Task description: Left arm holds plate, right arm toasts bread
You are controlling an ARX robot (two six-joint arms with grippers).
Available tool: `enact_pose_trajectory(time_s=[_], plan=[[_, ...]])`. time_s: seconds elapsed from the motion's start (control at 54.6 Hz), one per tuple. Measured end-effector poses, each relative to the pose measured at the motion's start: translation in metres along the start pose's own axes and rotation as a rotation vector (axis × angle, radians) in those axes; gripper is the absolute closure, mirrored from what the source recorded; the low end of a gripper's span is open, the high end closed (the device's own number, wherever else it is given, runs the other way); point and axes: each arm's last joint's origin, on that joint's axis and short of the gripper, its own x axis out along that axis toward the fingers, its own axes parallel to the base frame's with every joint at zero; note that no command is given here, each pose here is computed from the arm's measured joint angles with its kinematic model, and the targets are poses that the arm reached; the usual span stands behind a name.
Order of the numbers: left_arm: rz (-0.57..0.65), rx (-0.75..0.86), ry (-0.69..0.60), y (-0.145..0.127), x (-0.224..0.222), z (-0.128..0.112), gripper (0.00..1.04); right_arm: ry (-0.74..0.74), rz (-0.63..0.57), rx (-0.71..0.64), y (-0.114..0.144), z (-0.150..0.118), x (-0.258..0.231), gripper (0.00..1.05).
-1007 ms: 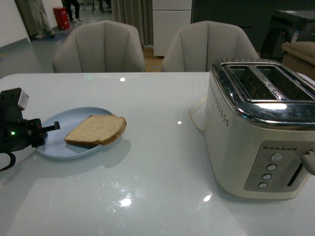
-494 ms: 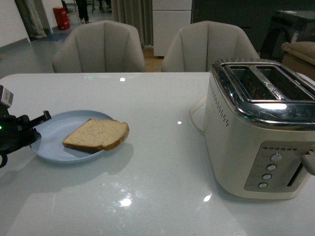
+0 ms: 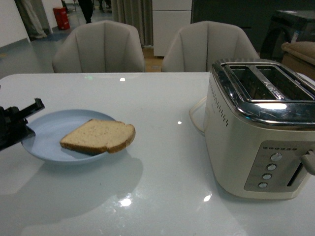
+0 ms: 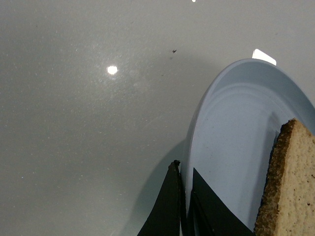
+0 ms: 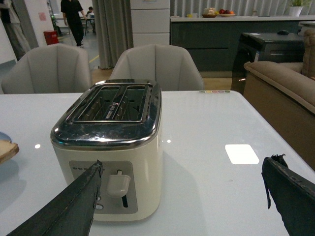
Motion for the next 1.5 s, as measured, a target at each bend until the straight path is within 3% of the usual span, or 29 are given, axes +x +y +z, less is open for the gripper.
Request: enact_pose_trajectory(time_s=[0.238, 0.531, 0.842, 1.501], plan=[[-0.013, -0.039, -0.065, -0.022, -0.033, 0.015, 1.02, 0.000, 0.000, 0.000, 0.000, 0.000, 0.000, 0.06], [0.018, -0.104, -0.058, -0.036, -0.059, 0.014, 1.02, 0.000, 0.000, 0.000, 0.000, 0.000, 0.000, 0.06], [-0.039, -0.219, -0.072, -0.060, -0.099, 0.019, 1.02, 0.000, 0.000, 0.000, 0.000, 0.000, 0.000, 0.06], [-0.114, -0.187, -0.100, -0.101, -0.137, 0.028, 1.02, 0.000, 0.000, 0.000, 0.000, 0.000, 0.000, 0.06]])
